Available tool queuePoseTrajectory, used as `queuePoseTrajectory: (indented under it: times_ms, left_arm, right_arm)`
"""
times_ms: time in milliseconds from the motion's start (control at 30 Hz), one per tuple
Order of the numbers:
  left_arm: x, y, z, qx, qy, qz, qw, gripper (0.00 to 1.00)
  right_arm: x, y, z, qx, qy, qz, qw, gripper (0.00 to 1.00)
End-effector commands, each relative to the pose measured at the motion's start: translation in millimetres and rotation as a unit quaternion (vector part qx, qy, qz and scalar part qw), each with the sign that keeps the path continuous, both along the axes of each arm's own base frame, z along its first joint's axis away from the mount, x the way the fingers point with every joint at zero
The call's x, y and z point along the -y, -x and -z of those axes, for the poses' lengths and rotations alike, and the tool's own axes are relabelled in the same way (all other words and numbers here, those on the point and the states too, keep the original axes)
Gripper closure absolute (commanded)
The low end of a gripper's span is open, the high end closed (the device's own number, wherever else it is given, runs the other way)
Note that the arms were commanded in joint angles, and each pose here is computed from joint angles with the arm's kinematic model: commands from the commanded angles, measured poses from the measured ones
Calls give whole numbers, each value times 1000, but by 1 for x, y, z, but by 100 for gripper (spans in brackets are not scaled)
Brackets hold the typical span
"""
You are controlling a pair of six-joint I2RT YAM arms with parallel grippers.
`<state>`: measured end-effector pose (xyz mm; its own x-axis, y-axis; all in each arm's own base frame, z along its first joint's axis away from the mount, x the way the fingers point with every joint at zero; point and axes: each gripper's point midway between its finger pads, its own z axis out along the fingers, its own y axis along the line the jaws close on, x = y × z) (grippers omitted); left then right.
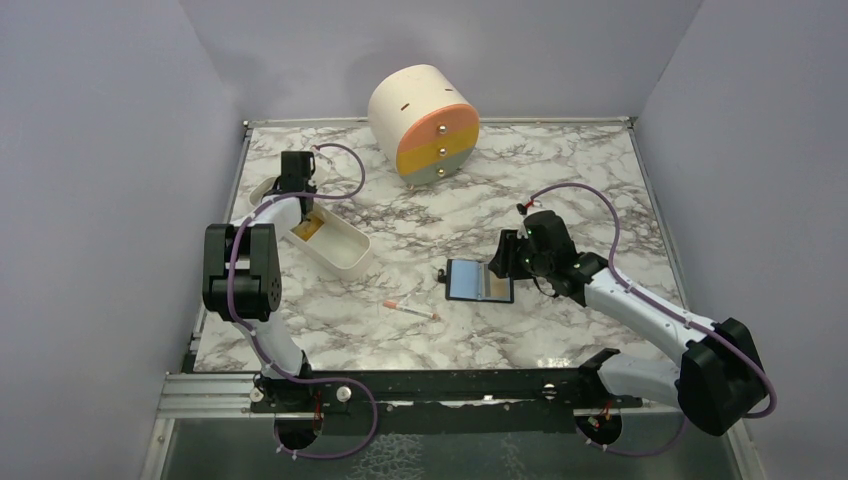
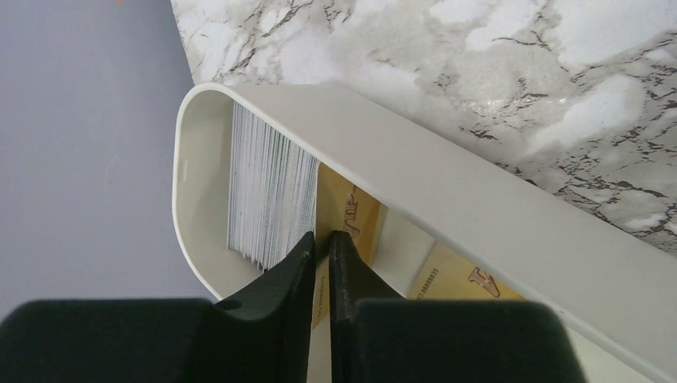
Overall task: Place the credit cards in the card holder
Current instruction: Pick up the credit card from the storage box.
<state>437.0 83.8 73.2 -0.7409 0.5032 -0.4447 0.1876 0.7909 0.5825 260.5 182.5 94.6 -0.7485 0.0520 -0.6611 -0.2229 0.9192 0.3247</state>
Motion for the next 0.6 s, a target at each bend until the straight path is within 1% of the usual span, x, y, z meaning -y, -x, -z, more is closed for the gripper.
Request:
queuePoseTrajectory:
  times_ms: [0,33,67,300,500,567]
  left_arm:
    - [1,-1,-10,3,24,-10,1000,96]
    - [1,-1,-12,3,30,-17,999,99]
    - [2,1,-14,2,34,-24,999,100]
    - [25,7,-25,15,118,-33,992,100]
    - [40,15,-56,53,179,-51,981,100]
    - [50,17,-70,67,211,-49,974,100]
  right_arm:
    - [-4,-10,-15,24,-6,-2,1000,55]
    - [-4,-9,-15,24,-7,-2,1000,55]
    - [-4,-8,-14,23,-7,-2,1000,55]
    - [-5,-4,-13,21,-12,-8,1000,55]
    - [-4,-3,-18,25,-13,-9,1000,55]
    - [-3,-2,-20,24,-14,-7,1000,55]
